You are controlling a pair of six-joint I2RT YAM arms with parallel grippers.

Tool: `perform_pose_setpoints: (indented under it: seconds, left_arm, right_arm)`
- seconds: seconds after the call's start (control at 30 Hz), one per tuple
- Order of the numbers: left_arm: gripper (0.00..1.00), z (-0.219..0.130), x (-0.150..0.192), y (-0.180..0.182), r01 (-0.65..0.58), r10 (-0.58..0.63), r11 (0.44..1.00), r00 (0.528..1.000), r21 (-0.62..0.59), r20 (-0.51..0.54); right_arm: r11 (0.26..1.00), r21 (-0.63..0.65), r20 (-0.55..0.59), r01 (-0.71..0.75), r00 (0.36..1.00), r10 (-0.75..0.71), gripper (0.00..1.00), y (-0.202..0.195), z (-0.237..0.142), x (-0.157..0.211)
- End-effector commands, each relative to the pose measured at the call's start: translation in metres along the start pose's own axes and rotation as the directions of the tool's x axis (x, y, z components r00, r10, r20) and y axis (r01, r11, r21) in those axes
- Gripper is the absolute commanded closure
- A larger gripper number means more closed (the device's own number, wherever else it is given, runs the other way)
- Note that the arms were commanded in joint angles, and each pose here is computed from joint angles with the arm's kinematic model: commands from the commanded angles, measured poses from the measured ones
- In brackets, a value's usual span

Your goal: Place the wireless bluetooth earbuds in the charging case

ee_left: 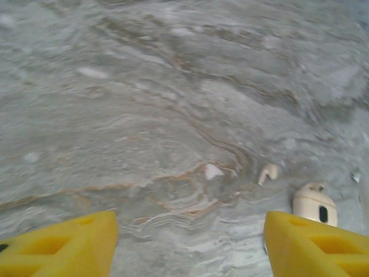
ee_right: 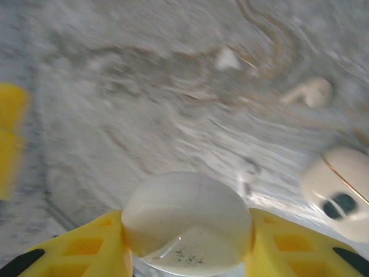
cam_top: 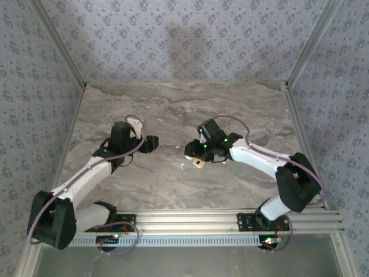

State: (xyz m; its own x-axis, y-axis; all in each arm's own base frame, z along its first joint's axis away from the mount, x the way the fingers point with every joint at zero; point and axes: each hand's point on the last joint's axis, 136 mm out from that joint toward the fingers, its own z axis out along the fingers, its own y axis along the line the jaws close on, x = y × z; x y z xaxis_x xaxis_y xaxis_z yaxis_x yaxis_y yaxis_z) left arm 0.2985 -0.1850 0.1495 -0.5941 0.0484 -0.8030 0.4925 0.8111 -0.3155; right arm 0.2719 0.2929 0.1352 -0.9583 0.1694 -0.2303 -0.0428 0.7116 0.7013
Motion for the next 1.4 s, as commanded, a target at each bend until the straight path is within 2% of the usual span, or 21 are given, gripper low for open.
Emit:
perform_pose_setpoints:
  seconds: [0.0, 0.13, 0.3, 0.43, 0.8, 1.37]
  left_arm:
    - [0.33, -0.009, -0.033, -0.045, -0.276, 0.240, 0.952, 0.941, 0.128, 0.240]
    - [0.36, -0.013, -0.026, -0.078, -0.462, 0.387, 0.870, 0.857, 0.174, 0.340]
    - [0.38, -0.015, -0.031, -0.098, -0.512, 0.400, 0.827, 0.825, 0.230, 0.400]
    - [0.38, -0.016, -0.033, -0.105, -0.527, 0.400, 0.814, 0.813, 0.244, 0.423]
    - [0.39, -0.018, -0.055, -0.104, -0.473, 0.322, 0.854, 0.808, 0.218, 0.494]
    - [0.48, -0.013, -0.059, -0.112, -0.418, 0.249, 0.865, 0.838, 0.278, 0.486]
  right_arm:
    - [0.973, -0.232, 0.067, -0.020, 0.997, 0.036, 0.59, 0.036, -0.015, -0.021]
    - [0.925, -0.380, 0.116, -0.012, 0.991, 0.060, 0.59, 0.056, -0.030, -0.036]
    - [0.881, -0.473, 0.146, 0.016, 0.987, 0.061, 0.59, 0.071, -0.038, -0.040]
    - [0.861, -0.509, 0.149, 0.019, 0.987, 0.066, 0.58, 0.077, -0.040, -0.038]
    - [0.829, -0.556, 0.124, 0.057, 0.992, 0.015, 0.57, 0.099, -0.041, -0.022]
    - [0.815, -0.577, 0.113, 0.060, 0.994, 0.006, 0.57, 0.105, -0.041, -0.013]
